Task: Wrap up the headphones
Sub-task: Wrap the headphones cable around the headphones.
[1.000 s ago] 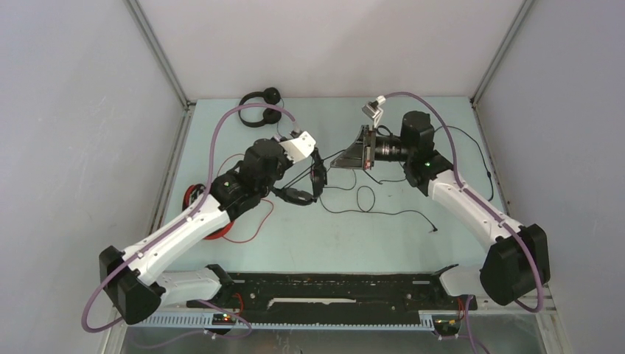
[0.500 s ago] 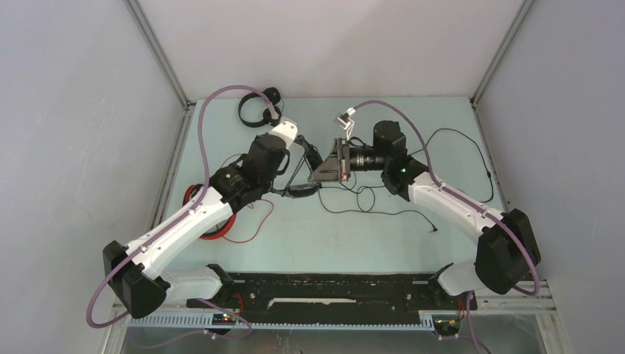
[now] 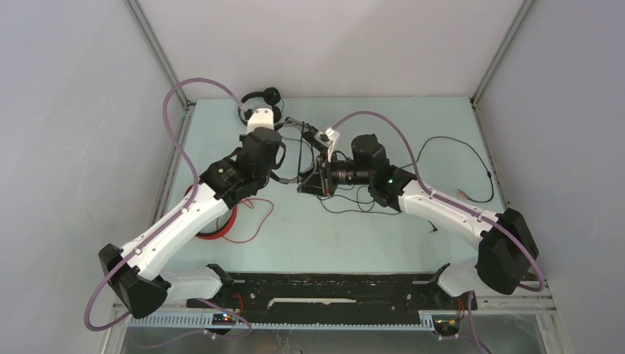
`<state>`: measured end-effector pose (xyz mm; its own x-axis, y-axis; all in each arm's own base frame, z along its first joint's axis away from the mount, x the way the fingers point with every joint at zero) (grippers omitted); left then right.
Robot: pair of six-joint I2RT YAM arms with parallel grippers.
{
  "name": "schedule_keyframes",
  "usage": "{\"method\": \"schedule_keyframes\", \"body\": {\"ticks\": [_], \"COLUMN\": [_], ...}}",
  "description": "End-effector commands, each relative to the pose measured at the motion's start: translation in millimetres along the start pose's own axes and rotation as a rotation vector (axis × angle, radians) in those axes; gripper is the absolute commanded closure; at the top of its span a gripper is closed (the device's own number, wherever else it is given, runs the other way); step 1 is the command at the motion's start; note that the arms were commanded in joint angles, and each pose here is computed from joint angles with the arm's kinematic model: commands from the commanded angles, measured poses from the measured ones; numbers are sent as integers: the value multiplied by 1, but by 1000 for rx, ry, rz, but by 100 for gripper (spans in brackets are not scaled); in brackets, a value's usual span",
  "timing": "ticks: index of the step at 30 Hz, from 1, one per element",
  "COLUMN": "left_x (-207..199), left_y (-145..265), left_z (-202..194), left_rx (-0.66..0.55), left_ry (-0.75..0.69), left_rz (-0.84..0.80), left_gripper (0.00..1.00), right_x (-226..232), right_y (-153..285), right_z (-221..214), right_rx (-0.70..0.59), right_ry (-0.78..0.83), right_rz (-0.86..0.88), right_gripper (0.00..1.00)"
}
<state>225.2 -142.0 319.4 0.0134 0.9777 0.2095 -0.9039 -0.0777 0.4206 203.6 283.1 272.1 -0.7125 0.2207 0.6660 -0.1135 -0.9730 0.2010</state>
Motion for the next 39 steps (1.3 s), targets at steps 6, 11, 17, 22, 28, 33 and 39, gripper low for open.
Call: {"method": "schedule_keyframes", "body": {"ticks": [6,11,17,22,28,33,39], "left_x": [13,8,4,3,7,11,21], "left_y": [17,17,15,16,19,23,34], "left_z": [36,33,34,36,38,41,50], "left_rx": [-116,-111,-99,-102,-92,-91,-102], "left_ry": [336,405,433,465,502,549,577], "left_rz": [-47,-120,-156,-198,-241,-321,-359], "left_gripper": [100,100,100,100,100,100,100], "right_x": [15,15,17,12,-3,-12,-32], "right_y": [-4,-12,-22,-28,-27,-21,-13], "right_z": [-8,-14,-23,-32,-42,-51,-68], "right_rx": [-132,-122,-97,-59,-62,-83,-104], "right_ry": [364,395,463,512,574,613,633], "right_rz": [-48,-51,-56,-82,-138,-129,-74], "right_gripper": [86,86,92,98,96,90,80]}}
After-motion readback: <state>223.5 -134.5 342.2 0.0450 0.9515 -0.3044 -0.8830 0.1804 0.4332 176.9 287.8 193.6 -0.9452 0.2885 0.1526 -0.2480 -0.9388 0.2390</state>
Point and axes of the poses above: each gripper's point midway between its finger pads, its own y axis back along the fingers, its own x axis along the line the jaws close on, z = x × y, the point moved 10 cm from there along y, back along the fingers, and after that the axes turned 8 degrees about -y, right-handed, at the moved point
